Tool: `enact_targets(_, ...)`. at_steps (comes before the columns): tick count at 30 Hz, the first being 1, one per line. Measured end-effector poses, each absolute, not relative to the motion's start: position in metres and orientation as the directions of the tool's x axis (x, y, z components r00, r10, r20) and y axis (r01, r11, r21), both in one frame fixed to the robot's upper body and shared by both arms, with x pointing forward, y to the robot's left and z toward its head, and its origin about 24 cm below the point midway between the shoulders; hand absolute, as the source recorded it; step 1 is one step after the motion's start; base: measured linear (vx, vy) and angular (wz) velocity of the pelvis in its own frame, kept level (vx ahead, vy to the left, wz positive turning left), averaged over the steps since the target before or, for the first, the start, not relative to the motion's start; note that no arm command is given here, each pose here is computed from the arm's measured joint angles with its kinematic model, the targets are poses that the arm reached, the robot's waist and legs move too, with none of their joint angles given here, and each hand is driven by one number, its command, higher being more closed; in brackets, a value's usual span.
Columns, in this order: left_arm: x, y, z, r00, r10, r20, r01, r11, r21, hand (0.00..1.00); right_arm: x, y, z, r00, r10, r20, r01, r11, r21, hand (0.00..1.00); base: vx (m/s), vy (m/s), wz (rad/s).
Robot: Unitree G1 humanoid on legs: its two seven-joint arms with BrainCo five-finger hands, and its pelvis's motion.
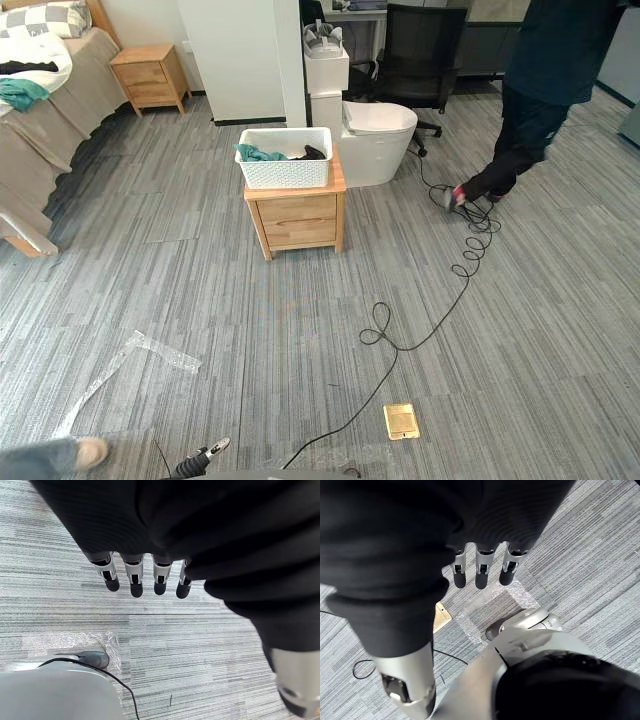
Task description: Pick up the laundry basket with both hands and put the clothes into the washing machine.
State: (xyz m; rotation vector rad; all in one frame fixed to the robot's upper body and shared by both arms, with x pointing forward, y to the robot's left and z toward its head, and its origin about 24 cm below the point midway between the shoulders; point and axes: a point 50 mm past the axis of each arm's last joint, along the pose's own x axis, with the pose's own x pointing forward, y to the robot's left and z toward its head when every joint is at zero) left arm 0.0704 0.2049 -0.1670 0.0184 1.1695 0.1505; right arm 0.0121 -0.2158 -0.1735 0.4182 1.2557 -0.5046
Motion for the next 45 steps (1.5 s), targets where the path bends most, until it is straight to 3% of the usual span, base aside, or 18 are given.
enact_targets(11,0.091,0.186,-0.165,0.444,0.092,-0.891,-0.162,0.987,0.020,0.00,0.024,-0.212,-0.174,0.259,-0.133,-0.957,0.625,0.779,0.061,0.00,0.00,0.004,0.02)
enact_targets(32,0.091,0.187,-0.165,0.443,0.100,-0.891,-0.182,0.983,0.019,0.00,0.032,-0.212,-0.173,0.290,-0.125,-0.949,0.585,0.808,0.072,0.00,0.01,0.000,-0.02)
enact_targets(39,0.095,0.191,-0.163,0.462,0.118,-0.879,-0.241,0.970,0.004,0.00,0.064,-0.211,-0.169,0.375,-0.120,-0.919,0.531,0.841,0.107,0.00,-0.04,0.015,-0.09)
enact_targets(45,0.104,0.190,-0.160,0.491,0.137,-0.860,-0.325,0.945,-0.036,0.00,0.051,-0.214,-0.166,0.400,-0.146,-0.905,0.557,0.823,0.113,0.00,0.08,0.041,0.27)
